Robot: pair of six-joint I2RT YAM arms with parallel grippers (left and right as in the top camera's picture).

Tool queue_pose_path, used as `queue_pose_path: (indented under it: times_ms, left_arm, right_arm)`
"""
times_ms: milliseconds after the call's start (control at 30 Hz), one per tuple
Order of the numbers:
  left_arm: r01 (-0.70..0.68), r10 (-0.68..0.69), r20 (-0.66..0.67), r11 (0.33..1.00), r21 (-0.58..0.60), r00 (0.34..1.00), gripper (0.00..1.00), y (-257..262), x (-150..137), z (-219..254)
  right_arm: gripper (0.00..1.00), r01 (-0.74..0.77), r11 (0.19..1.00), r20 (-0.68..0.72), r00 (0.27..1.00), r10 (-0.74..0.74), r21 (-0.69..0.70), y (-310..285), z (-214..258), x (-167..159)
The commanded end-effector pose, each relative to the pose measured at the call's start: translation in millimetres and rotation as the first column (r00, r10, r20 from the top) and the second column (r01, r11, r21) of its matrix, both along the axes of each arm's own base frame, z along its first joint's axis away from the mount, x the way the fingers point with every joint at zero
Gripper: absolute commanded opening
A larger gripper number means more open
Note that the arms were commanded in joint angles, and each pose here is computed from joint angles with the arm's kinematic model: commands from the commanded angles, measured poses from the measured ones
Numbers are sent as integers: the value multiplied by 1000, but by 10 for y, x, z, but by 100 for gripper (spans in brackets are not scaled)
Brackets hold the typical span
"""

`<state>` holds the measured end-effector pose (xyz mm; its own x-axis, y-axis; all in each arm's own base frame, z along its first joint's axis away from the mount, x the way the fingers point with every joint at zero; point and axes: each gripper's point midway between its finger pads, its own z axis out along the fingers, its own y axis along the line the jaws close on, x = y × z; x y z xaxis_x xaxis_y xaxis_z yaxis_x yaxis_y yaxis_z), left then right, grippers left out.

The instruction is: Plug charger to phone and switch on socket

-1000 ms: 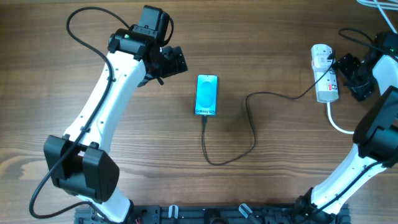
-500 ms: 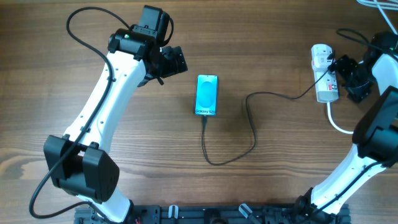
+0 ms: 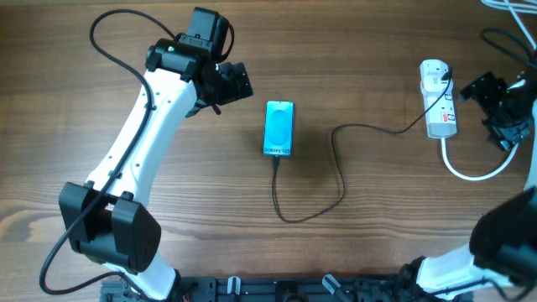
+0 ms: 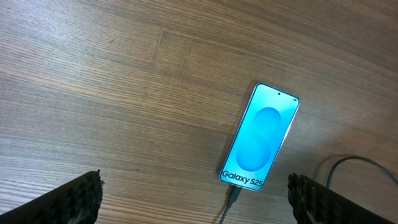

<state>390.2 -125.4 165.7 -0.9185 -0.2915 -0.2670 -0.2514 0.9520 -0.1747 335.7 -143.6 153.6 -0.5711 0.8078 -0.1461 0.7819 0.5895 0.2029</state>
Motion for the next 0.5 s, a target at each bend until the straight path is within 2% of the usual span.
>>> queue_pose_path:
  times_ms: [0, 67, 200, 367, 467]
  left_arm:
    - [-12, 12, -18, 1000, -3, 1000, 100, -2, -3, -70]
    - [-11, 11, -18, 1000, -3, 1000, 100, -4, -3, -70]
    - [-12, 12, -19, 1000, -3, 1000, 100, -2, -3, -70]
    - [-12, 12, -18, 1000, -3, 1000, 100, -2, -3, -70]
    - [-11, 11, -18, 1000, -3, 1000, 100, -4, -3, -70]
  right_arm:
    - [99, -20, 1000, 45, 999, 21, -18, 205, 167, -226]
    - [100, -41, 999, 100, 994, 43, -19, 371, 198, -374]
    - [100, -112, 993, 295, 951, 97, 36, 877, 300, -831]
    - [100, -106, 993, 436, 892, 115, -44, 1109, 416, -1350]
    - [100, 4, 1000, 481, 877, -18, 29, 1216, 515, -1597]
